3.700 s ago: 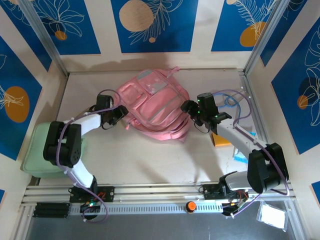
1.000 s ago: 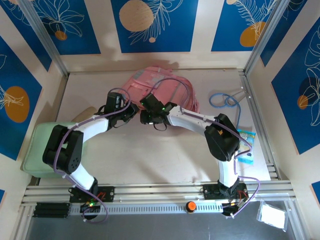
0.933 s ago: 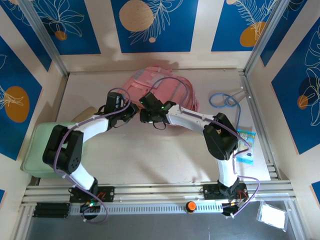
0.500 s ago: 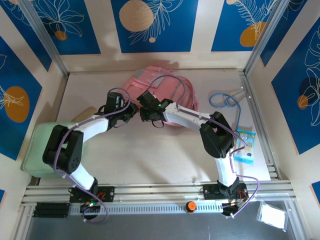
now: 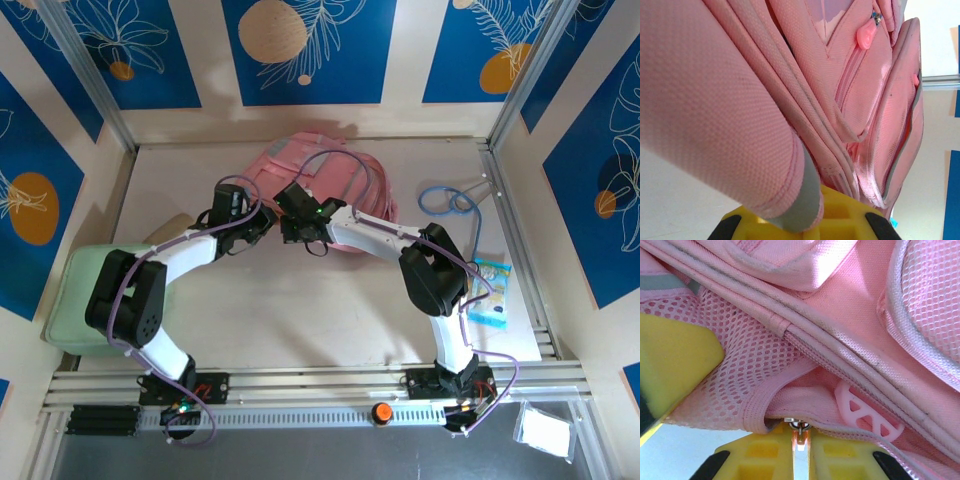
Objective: Pack books, pencil case, and school supplies into a backpack
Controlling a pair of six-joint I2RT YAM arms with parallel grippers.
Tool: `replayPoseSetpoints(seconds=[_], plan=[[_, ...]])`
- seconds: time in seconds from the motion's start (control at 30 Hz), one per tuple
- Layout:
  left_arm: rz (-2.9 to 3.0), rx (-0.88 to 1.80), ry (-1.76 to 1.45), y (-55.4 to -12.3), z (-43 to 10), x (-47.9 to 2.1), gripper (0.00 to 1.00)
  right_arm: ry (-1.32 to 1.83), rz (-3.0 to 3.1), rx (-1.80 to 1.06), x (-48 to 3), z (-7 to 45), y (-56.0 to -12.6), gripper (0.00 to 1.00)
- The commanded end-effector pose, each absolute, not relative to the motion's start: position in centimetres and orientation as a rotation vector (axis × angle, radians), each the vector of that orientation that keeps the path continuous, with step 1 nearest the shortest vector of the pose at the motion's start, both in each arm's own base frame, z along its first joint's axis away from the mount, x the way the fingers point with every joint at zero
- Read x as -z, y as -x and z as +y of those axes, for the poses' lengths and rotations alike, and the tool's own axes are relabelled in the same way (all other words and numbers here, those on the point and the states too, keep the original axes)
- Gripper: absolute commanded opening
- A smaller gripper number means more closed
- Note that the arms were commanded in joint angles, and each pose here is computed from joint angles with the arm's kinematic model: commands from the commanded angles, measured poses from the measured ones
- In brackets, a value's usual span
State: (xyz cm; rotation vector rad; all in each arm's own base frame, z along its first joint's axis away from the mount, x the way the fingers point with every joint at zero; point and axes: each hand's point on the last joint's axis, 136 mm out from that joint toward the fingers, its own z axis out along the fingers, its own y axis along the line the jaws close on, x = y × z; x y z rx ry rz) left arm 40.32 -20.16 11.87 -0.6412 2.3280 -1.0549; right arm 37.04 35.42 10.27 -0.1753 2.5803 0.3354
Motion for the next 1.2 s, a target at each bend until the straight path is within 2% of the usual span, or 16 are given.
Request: replayPoseSetpoints(seconds=[0.0, 0.2, 0.57, 0.73, 0.93, 1.07, 1.17], plan=[[2.237, 1.142, 0.495, -40.8, -21.6, -16.7, 0.00, 0.111, 2.537, -0.197, -9.5, 32.6, -38.7, 0.10], [2.236, 1.117, 0.517, -41.1, -20.8, -16.3, 0.00, 0.072, 2.530, -0.133, -9.1, 29.9, -37.6, 0.09], [2.235, 1.091, 0.543, -41.5, -19.6, -15.7, 0.00, -0.075, 2.591, 0.000, -7.3, 21.7, -34.1, 0.11], [2.236, 1.095, 0.543, -41.6, -19.7, -15.7, 0.00, -0.004, 2.601, -0.032, -7.5, 22.9, -34.5, 0.21], [2.243, 1.099, 0.538, -41.4, -19.8, -15.6, 0.00, 0.024, 2.592, -0.063, -7.7, 24.4, -35.6, 0.26], [2.245, 1.100, 0.539, -41.4, -19.8, -15.6, 0.00, 0.030, 2.592, -0.061, -7.6, 24.6, -35.8, 0.25], [2.247, 1.094, 0.538, -41.5, -19.7, -15.5, 0.00, 0.026, 2.593, -0.043, -7.4, 24.3, -35.7, 0.19]])
